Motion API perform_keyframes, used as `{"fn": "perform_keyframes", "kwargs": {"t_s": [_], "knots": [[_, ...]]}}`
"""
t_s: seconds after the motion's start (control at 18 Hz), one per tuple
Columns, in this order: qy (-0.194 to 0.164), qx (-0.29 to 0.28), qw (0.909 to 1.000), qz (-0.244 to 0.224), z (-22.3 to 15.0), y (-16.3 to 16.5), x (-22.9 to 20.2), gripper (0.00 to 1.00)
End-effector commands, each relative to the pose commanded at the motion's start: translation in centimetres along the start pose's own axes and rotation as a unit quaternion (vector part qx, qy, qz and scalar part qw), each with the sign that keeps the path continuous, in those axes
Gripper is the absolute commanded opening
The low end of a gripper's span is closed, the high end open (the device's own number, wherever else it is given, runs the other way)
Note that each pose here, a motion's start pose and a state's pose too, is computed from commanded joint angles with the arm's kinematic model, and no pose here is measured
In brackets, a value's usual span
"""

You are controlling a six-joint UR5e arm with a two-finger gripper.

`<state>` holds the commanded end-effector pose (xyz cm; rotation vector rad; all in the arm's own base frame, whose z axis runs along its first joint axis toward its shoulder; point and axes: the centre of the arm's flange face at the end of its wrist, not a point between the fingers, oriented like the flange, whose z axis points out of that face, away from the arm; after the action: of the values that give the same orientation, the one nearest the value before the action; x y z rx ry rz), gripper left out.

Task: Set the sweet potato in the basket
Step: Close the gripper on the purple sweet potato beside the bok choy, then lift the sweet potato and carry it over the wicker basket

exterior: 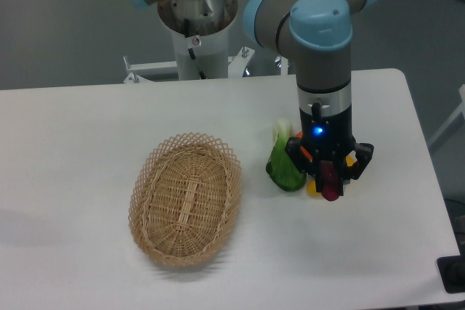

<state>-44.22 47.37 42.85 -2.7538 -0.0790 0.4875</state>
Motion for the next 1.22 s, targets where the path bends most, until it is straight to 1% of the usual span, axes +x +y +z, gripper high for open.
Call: {"fn": "perform_keyframes", "kwargs": {"t_s": [0.11, 0.17, 0.22, 0.28, 0.33, 0.39, 0.44, 0.67, 0.83, 1.0, 1.11, 1.22], "knots": [[0.010, -0.010, 0.9999, -0.001, 1.0, 0.9, 0.9, 0.35], [0.010, -0.007, 0.9999, -0.001, 0.6, 0.9, 1.2, 0.35], [0.003, -0.001, 1.0000, 0.000, -0.9, 0.7, 1.4, 0.35], [0.004, -0.002, 1.0000, -0.002, -1.2, 0.9, 1.8, 0.35], [0.007, -0.004, 1.0000, -0.002, -1.0, 1.1, 2.1, 0.35], [0.018, -0.008, 0.9998, -0.001, -0.2, 1.5, 3.1, 0.35], [0.018, -0.006, 0.9998, -0.002, -0.7, 1.4, 3.8, 0.35], [0.032, -0.009, 0.9989, -0.035, 0.1, 0.1, 7.9, 0.35], [0.051, -0.018, 0.9971, -0.053, 1.2, -0.4, 11.5, 0.35], [0.065, -0.030, 0.9930, -0.094, 2.2, -1.3, 15.1, 0.35], [0.072, -0.044, 0.9897, -0.116, 3.6, -1.9, 17.0, 0.35], [0.075, -0.056, 0.9889, -0.115, 4.6, -2.9, 19.5, 0.35]]}}
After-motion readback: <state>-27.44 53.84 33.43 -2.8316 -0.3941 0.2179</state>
